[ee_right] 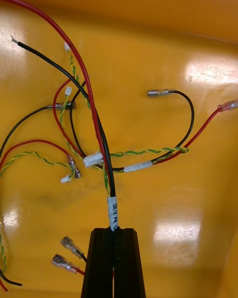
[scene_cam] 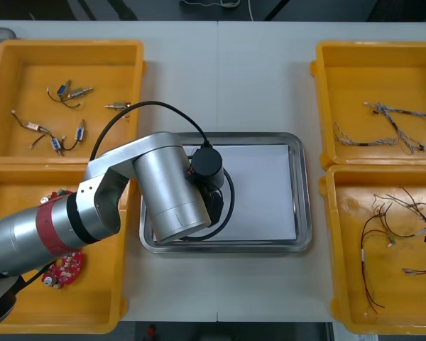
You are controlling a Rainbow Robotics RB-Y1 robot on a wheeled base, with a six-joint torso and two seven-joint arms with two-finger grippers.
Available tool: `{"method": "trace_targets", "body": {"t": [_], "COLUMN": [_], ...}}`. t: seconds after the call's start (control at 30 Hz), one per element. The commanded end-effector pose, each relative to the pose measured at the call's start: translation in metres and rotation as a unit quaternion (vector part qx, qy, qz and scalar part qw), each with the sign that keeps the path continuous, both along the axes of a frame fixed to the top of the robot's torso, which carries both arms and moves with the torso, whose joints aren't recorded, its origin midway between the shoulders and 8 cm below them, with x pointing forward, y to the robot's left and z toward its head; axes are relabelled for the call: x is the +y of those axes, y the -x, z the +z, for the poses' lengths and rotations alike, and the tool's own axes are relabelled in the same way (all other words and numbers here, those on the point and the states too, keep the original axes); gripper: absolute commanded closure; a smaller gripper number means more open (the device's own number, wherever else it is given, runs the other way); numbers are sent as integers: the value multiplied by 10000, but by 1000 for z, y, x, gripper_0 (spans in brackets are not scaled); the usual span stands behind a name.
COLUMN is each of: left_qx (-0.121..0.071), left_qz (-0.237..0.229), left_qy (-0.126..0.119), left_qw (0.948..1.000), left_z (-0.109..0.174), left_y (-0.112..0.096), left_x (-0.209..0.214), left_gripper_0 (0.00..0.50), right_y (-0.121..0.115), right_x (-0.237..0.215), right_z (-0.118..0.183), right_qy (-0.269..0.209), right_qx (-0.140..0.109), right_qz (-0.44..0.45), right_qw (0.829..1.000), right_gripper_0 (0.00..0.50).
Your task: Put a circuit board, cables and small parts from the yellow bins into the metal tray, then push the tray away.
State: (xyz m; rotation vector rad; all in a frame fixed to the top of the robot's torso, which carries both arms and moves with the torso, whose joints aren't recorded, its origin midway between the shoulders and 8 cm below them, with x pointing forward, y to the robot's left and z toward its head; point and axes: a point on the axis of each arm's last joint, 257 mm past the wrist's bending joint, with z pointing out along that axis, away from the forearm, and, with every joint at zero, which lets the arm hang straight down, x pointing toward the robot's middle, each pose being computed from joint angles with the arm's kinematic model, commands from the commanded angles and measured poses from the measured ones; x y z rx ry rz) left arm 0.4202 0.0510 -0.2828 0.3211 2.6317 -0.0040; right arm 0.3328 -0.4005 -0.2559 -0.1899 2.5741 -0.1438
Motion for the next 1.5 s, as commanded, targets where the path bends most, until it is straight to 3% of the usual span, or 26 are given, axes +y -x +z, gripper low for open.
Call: {"method": "trace_targets", "body": {"t": [0.03, 0.17, 0.23, 0.27, 0.33, 0.53, 0.73, 1.07, 1.3, 1.43, 1.5], "left_qx": [-121, -123, -137, -141, -146, -175, -235, -430, -354, -311, -345], "left_qz": [177, 186, 203, 209, 245, 288, 373, 700, 1196, 1498, 1667], "left_qy": [264, 293, 316, 336, 349, 476, 589, 618, 537, 597, 776], "left_qw": [9994, 9993, 9992, 9991, 9990, 9983, 9973, 9947, 9907, 9864, 9823], "left_z": [9, 10, 10, 10, 10, 12, 21, 75, 124, 150, 167], "left_y": [-2, -2, -3, -3, -3, -5, -7, -10, -25, -32, -39], "left_x": [-18, -20, -20, -20, -20, -25, -26, -8, 32, 59, 73], "left_gripper_0": [499, 494, 342, 173, 5, 0, 0, 0, 0, 0, 0], "right_y": [4, 2, 2, 2, 3, 4, 15, 36, 11, 6, 7], "right_x": [-2, -3, -5, -5, -5, -5, -2, 2, 16, 22, 23], "right_z": [-3, 2, 2, 1, 1, 7, 49, 108, 153, 163, 164], "right_qy": [81, 115, 147, 144, 153, 171, 194, 165, 105, 96, 85], "right_qx": [-19, -74, -81, -66, -63, -55, 57, 253, -413, -548, -537], "right_qz": [-4, 16, 13, 14, 30, 21, 14, 90, 330, 409, 422], "right_qw": [10000, 9999, 9999, 9999, 9999, 9998, 9998, 9995, 9985, 9976, 9976], "right_gripper_0": [500, 500, 500, 500, 500, 500, 500, 500, 500, 500, 500]}}
